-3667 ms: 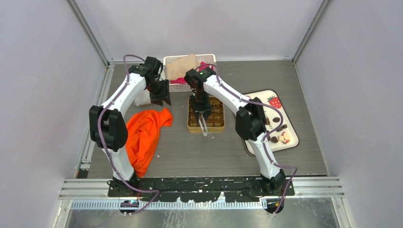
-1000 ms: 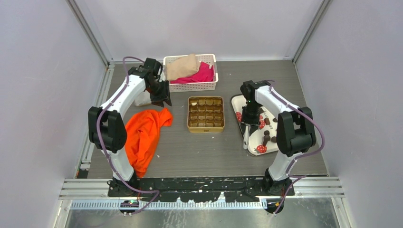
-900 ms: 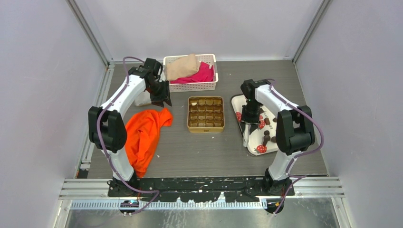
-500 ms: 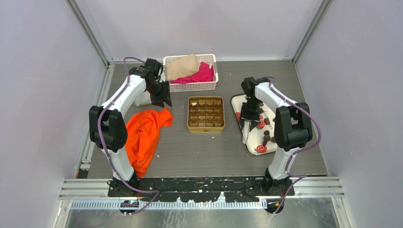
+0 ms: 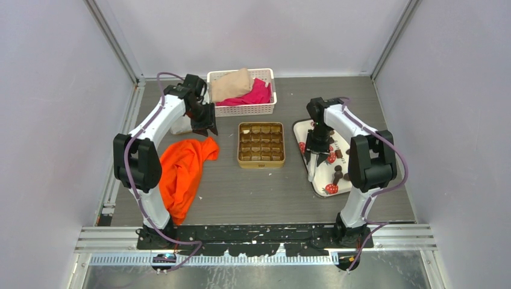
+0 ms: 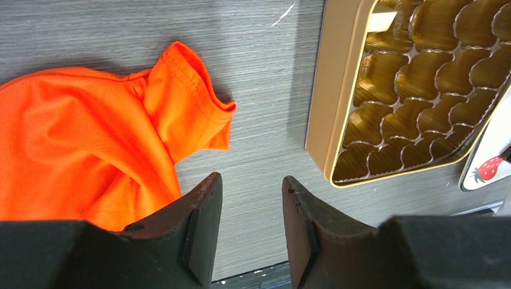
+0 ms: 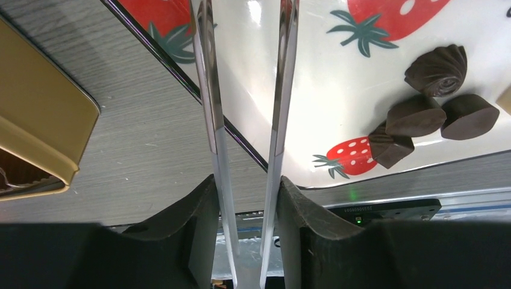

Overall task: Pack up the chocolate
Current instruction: Pick up the fake chocolate from the plate.

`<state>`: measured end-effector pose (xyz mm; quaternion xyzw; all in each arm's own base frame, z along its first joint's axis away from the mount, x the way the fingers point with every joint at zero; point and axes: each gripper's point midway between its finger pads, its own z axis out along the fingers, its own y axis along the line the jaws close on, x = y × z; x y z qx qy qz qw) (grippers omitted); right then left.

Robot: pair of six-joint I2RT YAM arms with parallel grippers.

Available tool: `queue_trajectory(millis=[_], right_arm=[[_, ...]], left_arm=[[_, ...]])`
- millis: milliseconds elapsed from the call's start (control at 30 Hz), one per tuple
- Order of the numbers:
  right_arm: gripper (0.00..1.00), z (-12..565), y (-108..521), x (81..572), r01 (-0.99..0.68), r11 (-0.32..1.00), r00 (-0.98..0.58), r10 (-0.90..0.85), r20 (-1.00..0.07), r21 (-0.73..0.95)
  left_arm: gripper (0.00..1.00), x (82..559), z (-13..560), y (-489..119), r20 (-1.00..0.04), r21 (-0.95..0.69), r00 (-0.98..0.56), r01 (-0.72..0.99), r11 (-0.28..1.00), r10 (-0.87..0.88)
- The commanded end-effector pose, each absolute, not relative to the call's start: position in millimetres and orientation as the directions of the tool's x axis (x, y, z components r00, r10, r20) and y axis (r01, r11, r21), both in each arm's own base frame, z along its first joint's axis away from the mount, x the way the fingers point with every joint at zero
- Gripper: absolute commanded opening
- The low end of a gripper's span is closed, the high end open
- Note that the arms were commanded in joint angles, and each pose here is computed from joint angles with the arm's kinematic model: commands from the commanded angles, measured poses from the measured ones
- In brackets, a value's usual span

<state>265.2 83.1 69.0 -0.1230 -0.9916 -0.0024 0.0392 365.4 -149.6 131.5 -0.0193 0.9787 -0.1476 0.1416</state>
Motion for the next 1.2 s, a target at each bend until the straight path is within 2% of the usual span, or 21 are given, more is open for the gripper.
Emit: queue_trajectory(millis=[0,300,1167], right_arm=[[0.43,85.1,77.4,255.2,0.244,0.97,-0.968,0.244,0.052,-0.005],[0.43,81.9,73.3,252.8,0.252,0.967,-0.966,0.253,0.048,-0.019],[0.45,70.6,65.2,304.1,0.237,0.972,-0.971,0.237,0.034,-0.011]], left_arm=[[0.42,378.7,145.9,-149.0,-0.326,-0.3,-0.941,0.011,0.954,-0.092],[0.42,379.5,145.1,-149.0,-0.326,-0.298,-0.941,0.014,0.955,-0.088],[0.42,379.0,145.7,-148.6,-0.328,-0.297,-0.94,0.01,0.955,-0.093]])
